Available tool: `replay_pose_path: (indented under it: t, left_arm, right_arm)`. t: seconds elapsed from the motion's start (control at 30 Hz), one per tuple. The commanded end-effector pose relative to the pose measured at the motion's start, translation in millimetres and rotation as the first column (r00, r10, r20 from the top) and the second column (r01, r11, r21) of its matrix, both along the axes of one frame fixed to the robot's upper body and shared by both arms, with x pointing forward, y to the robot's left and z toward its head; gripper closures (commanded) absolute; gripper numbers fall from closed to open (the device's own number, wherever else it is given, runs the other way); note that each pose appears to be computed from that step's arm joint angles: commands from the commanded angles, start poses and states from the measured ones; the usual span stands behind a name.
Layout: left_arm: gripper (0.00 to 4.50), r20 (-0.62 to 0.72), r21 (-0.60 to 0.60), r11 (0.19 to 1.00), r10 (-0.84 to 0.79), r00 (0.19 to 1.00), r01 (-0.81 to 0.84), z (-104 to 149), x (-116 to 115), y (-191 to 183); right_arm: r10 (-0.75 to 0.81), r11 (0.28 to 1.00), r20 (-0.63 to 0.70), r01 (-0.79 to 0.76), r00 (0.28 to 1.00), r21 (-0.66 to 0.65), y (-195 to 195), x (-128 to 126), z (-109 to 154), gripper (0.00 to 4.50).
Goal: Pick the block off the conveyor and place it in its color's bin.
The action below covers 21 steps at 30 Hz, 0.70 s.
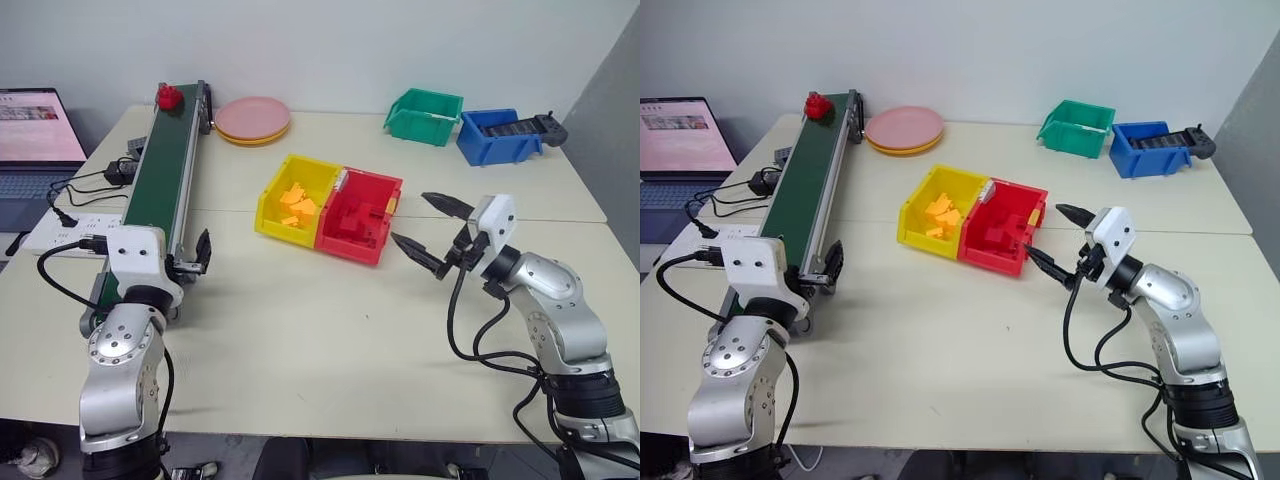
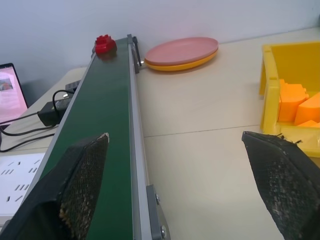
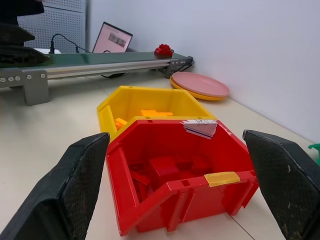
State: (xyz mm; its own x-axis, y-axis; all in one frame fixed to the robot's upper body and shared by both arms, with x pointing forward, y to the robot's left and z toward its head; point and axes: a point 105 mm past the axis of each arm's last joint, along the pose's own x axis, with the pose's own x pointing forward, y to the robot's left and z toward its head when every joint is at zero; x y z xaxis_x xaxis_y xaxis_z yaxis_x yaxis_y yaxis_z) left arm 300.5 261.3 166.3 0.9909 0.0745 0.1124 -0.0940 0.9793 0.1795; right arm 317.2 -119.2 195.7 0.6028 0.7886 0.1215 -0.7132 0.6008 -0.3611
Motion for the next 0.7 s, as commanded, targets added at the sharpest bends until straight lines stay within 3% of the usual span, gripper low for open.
replay_pose_path:
  t: [0.03,0.23,0.7]
  left_arm:
    - [0.04,0.04,0.02,0.998,0.051,0.998,-0.052,19,-7,13]
    - [0.04,-0.027,0.028,0.997,0.078,0.997,-0.077,15,-9,20]
    - [0.04,-0.136,0.016,0.999,-0.043,0.99,0.045,7,-15,25]
  right_arm:
    - [0.055,0.998,0.048,-0.055,0.997,-0.001,6,-5,15,0.0]
    - [0.128,0.991,0.014,-0.128,0.992,-0.03,14,-12,13,0.0]
    - [0.261,0.951,-0.089,-0.272,0.961,-0.146,20,-24,13,0.0]
